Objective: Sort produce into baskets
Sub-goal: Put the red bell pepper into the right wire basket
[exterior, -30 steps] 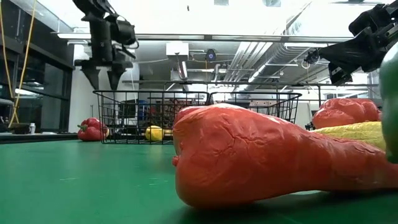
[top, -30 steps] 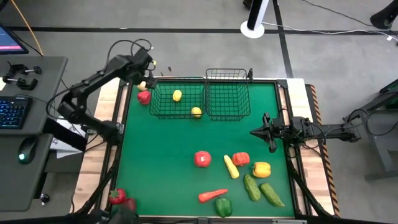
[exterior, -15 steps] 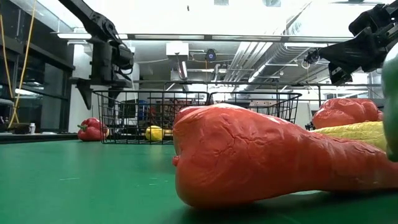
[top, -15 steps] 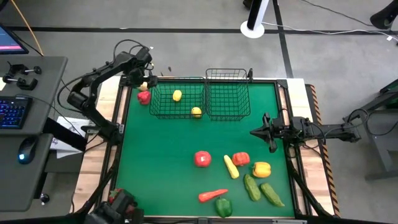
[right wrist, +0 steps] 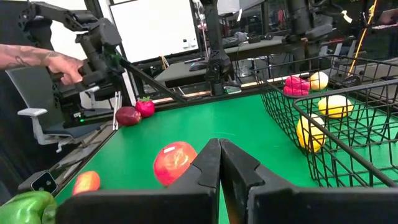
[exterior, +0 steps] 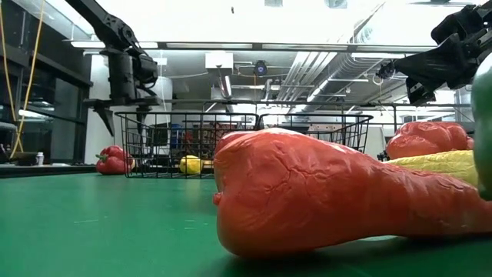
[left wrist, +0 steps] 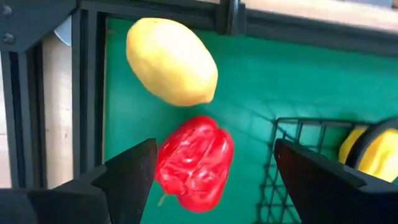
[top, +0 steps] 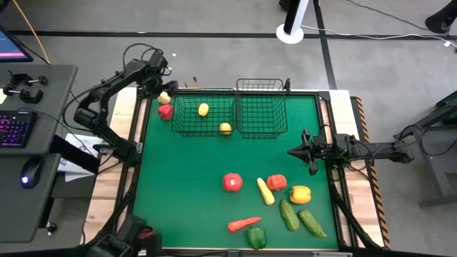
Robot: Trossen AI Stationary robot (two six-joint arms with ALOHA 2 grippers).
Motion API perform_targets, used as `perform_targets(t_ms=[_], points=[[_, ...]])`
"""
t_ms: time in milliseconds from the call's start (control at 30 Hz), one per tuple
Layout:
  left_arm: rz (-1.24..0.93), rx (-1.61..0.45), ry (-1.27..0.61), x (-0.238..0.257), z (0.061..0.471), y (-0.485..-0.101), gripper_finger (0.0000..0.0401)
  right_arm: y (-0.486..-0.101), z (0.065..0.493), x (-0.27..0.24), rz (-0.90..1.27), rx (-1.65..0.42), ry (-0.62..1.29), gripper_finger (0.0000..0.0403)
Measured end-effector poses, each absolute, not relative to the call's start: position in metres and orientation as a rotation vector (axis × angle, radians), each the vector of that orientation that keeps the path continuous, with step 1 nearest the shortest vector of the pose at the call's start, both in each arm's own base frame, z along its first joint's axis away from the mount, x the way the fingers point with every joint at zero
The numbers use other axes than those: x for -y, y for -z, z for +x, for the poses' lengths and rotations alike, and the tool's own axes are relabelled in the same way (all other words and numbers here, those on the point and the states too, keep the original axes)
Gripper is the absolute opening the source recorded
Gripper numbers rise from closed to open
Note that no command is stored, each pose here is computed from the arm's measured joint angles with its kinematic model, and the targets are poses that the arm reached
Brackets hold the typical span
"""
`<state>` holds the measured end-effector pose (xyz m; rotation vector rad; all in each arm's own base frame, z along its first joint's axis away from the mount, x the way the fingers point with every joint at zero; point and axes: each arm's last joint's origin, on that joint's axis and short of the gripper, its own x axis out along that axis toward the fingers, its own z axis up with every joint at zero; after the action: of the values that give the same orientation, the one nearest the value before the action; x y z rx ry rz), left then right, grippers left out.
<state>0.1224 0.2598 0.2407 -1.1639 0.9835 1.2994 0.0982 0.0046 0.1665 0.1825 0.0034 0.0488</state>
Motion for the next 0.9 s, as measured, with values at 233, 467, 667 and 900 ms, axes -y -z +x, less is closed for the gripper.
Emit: perform_targets(t_ms=[233,467,667,900], points=[[-1.005,-0.901,-1.131,-0.245,0.121,-0.268,0.0312,-0.166,0.098,-0.005,0.183,-0.004,-0.049,0.0],[-0.685,-0.807,-0.783,-0.189,0.122,-0.341,0.0293,-0.166,0.098,-0.005,0.183,-0.004,-0.049,0.0],[-0.24,-1.266,-0.564,-0.12,0.122,-0.355,0.0268,-0.166,0.098,-0.005,0.183,-0.004,-0.049,0.0],[0.028,-1.523,-0.508,-0.099,0.132,-0.325,0.0265,-0.167,0.098,-0.005,0.183,-0.004,-0.049,0.0]])
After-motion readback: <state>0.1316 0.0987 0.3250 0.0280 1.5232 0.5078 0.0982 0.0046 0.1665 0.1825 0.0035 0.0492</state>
